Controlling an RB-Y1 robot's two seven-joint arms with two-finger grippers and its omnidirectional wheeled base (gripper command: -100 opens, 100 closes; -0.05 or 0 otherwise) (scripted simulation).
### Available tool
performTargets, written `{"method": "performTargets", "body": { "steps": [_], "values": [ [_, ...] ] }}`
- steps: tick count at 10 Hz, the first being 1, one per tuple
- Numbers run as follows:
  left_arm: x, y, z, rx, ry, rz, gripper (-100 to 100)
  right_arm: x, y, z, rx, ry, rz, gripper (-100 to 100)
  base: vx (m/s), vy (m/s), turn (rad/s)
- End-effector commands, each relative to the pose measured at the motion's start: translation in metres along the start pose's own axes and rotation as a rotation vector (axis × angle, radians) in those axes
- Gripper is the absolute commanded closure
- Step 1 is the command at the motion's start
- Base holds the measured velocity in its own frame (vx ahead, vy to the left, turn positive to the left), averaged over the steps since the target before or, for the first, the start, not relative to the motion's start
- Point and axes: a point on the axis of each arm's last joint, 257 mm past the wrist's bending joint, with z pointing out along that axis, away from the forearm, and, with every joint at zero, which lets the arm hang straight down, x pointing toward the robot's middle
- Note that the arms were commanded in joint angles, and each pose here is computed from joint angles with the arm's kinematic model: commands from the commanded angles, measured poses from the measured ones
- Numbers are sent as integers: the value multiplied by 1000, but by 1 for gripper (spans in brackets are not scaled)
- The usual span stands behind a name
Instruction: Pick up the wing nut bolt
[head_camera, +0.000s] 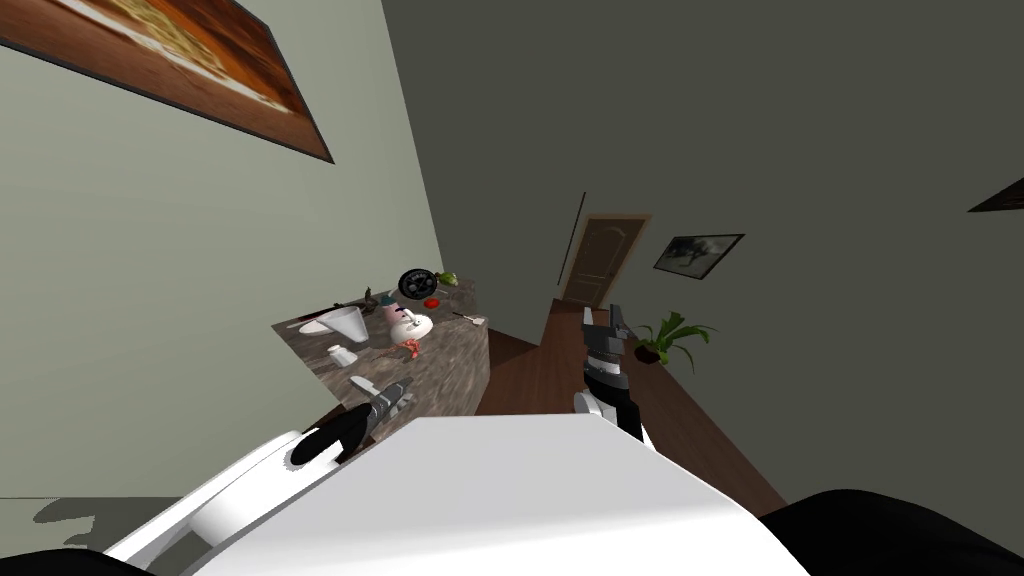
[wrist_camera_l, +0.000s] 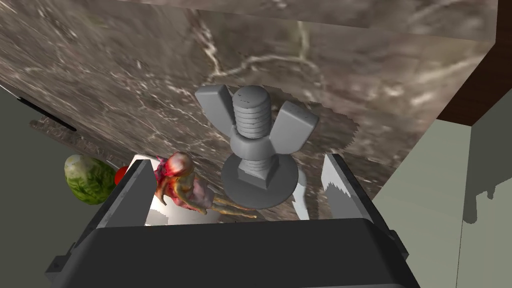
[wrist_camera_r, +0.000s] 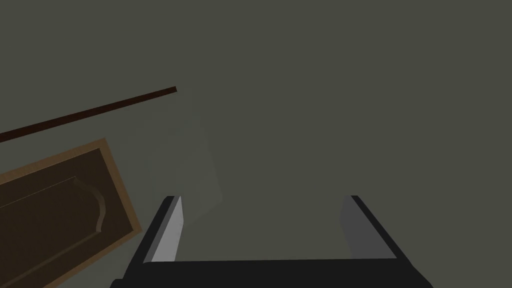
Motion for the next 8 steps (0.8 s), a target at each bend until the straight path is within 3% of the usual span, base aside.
{"method": "performTargets", "body": {
  "steps": [1, 2, 6, 7, 8],
  "values": [
    [0, 0, 0, 0, 0, 0, -100, 0, 0, 0, 0, 0, 0, 0, 0, 0, 0],
    [0, 0, 0, 1, 0, 0, 100, 0, 0, 0, 0, 0, 0, 0, 0, 0, 0],
    [0, 0, 0, 1, 0, -3, 100, 0, 0, 0, 0, 0, 0, 0, 0, 0, 0],
    [0, 0, 0, 0, 0, -3, 0, 0, 0, 0, 0, 0, 0, 0, 0, 0, 0],
    [1, -3, -7, 3, 3, 5, 100, 0, 0, 0, 0, 0, 0, 0, -5, -4, 45]
  ]
}}
